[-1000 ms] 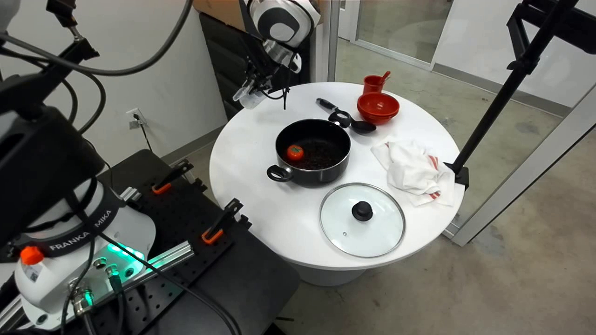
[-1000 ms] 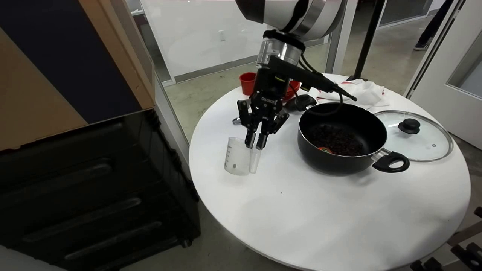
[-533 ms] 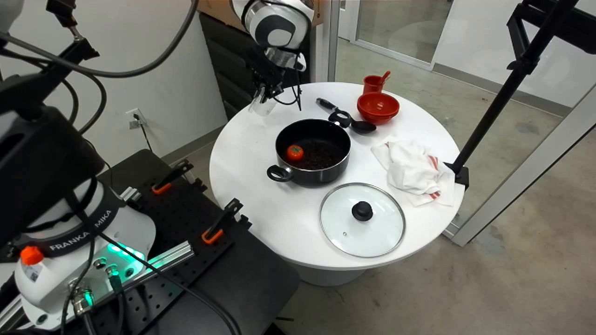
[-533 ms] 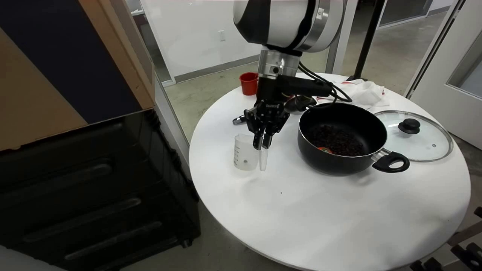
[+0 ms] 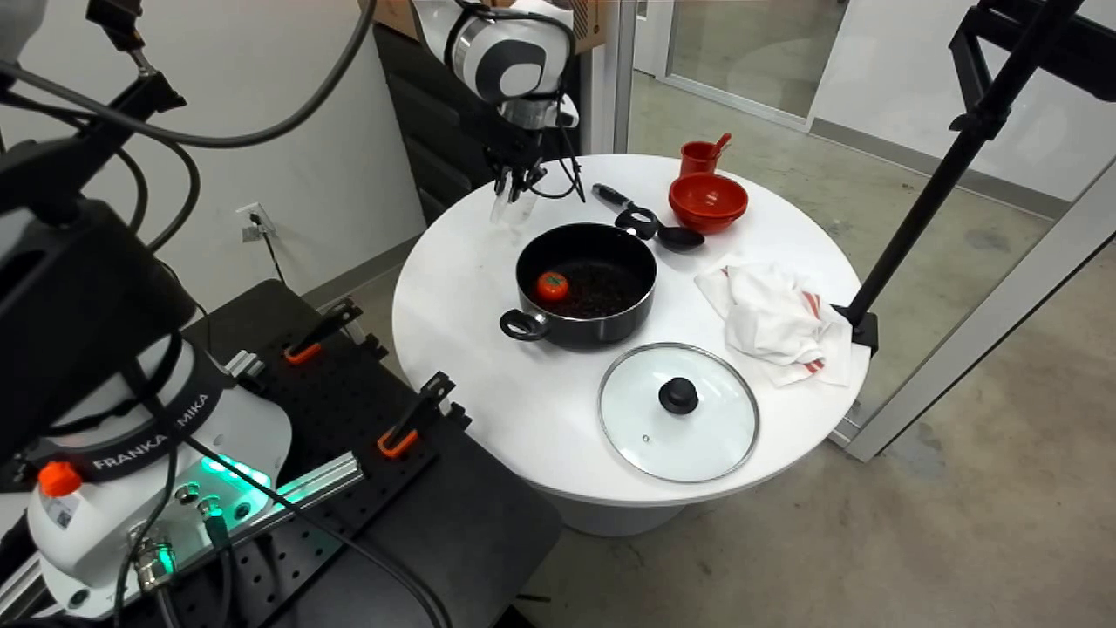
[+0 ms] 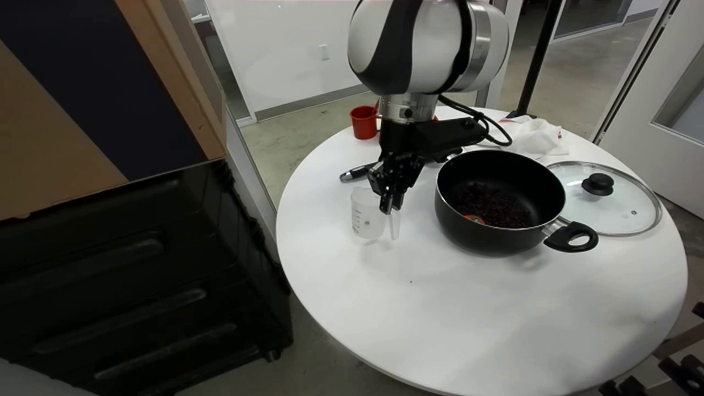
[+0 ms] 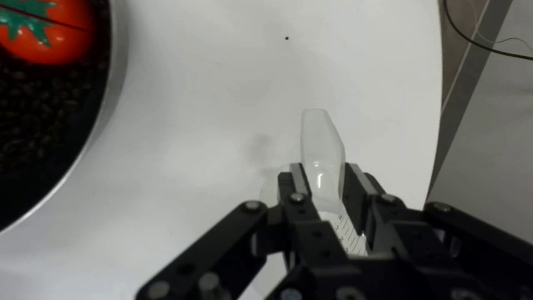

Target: Move the object from the measuring cup into the pot

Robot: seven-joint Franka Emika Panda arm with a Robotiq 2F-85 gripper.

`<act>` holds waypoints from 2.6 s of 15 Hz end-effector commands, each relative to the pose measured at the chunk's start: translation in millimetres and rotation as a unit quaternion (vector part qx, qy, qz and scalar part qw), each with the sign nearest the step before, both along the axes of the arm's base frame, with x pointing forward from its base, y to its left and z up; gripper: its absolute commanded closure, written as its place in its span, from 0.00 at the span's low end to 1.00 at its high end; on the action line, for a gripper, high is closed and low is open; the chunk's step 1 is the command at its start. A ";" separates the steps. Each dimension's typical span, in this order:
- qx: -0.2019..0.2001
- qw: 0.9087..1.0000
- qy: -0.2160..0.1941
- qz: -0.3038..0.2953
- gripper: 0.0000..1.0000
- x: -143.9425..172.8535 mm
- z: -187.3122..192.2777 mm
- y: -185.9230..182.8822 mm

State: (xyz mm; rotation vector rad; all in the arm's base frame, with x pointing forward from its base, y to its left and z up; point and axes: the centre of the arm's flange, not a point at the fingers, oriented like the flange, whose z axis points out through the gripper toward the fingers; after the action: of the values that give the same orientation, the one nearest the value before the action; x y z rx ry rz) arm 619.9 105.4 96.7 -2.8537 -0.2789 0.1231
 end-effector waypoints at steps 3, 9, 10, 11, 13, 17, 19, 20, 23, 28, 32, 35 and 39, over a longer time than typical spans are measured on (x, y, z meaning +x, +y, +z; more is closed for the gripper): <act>-0.048 0.998 -0.044 0.006 0.93 -1.8 -20.7 -25.2; -0.069 0.997 -0.037 -0.013 0.46 -2.6 -34.7 -46.0; -0.066 0.997 -0.029 -0.016 0.41 -4.1 -33.2 -46.3; -0.064 0.997 -0.024 -0.020 0.34 -5.2 -32.1 -46.5; -0.059 0.998 -0.005 -0.033 0.19 -8.7 -28.6 -45.4; -0.070 0.988 0.087 -0.105 0.00 -24.0 -12.3 -37.4; -0.078 0.978 0.132 -0.138 0.00 -30.0 4.2 -31.7; -0.078 0.973 0.156 -0.153 0.00 -31.6 14.4 -29.6; -0.075 0.951 0.232 -0.190 0.00 -38.0 42.3 -25.7; -0.055 0.900 0.344 -0.261 0.00 -44.0 95.1 -21.6; -0.015 0.884 0.352 -0.306 0.00 -34.0 136.0 -26.6; 0.009 0.898 0.320 -0.300 0.00 -27.7 164.3 -32.7; 0.017 0.930 0.261 -0.260 0.00 -29.1 205.9 -37.5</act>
State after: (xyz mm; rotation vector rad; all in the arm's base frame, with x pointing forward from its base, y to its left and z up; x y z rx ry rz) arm 598.5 72.0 271.0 -2.5879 0.6643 0.8317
